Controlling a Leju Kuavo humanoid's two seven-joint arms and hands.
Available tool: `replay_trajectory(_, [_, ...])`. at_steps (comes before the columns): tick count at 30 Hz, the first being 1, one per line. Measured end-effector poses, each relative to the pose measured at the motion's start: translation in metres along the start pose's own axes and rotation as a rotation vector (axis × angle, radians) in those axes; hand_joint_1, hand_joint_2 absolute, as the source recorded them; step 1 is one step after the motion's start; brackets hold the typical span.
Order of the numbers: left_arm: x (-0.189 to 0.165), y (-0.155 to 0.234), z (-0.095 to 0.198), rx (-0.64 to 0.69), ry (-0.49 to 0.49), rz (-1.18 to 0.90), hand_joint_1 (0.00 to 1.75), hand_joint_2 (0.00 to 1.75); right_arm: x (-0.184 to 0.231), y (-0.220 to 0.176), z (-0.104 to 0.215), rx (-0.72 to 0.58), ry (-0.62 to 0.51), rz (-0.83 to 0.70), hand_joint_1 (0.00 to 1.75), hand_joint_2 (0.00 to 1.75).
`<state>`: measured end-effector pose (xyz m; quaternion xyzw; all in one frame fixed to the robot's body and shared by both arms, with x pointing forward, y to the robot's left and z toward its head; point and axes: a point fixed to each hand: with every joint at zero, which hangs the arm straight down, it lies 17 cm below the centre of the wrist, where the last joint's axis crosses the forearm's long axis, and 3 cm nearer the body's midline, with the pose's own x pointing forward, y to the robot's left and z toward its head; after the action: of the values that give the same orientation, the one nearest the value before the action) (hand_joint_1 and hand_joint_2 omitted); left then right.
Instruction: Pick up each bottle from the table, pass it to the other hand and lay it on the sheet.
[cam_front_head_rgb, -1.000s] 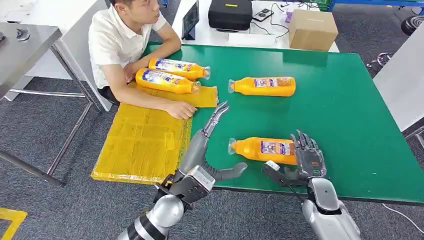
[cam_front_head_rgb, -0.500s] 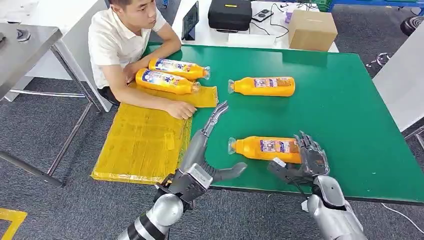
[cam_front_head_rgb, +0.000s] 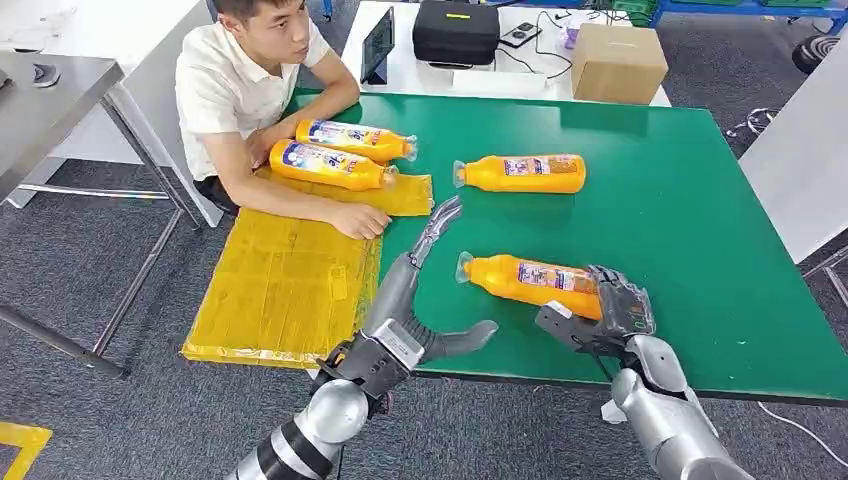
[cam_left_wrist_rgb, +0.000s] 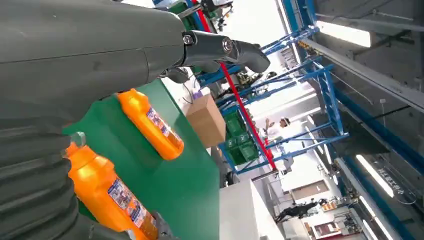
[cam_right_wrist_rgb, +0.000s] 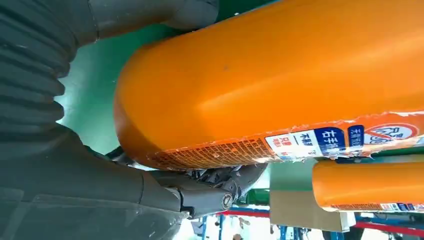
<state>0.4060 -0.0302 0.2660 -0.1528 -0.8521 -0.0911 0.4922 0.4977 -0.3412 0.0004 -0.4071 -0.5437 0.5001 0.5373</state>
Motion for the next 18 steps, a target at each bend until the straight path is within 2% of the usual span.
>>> replay_trajectory(5, [0.002,0.001,0.0,0.004,-0.007,0.008,0.0,1.75,0.005,0.001,-0.001,0.004,-0.02,-0.033,1.75,1.75])
replay_trajectory(6, [0.003,0.003,0.0,0.016,-0.018,0.012,0.0,1.75,0.012,0.005,0.001,0.017,-0.045,-0.099,1.75,1.75])
replay_trajectory(8, [0.008,0.006,0.0,0.042,-0.041,0.033,0.0,1.75,0.031,0.009,0.003,0.045,-0.097,-0.359,1.75,1.75])
replay_trajectory(10, [0.009,0.007,0.0,0.052,-0.046,0.051,0.0,1.75,0.047,0.012,0.006,0.055,-0.122,-0.524,1.75,1.75])
replay_trajectory(14, [0.006,0.006,0.004,0.08,-0.022,0.156,0.0,1.75,0.064,0.007,0.011,0.001,-0.134,-0.678,1.75,1.75])
replay_trajectory(16, [-0.001,0.008,0.009,0.102,0.015,0.224,0.0,1.75,0.074,0.004,0.017,-0.04,-0.133,-0.799,1.75,1.75])
replay_trajectory(18, [-0.017,0.003,0.017,0.112,0.108,0.344,0.0,1.75,0.082,-0.004,0.024,-0.083,-0.122,-0.979,1.75,1.75])
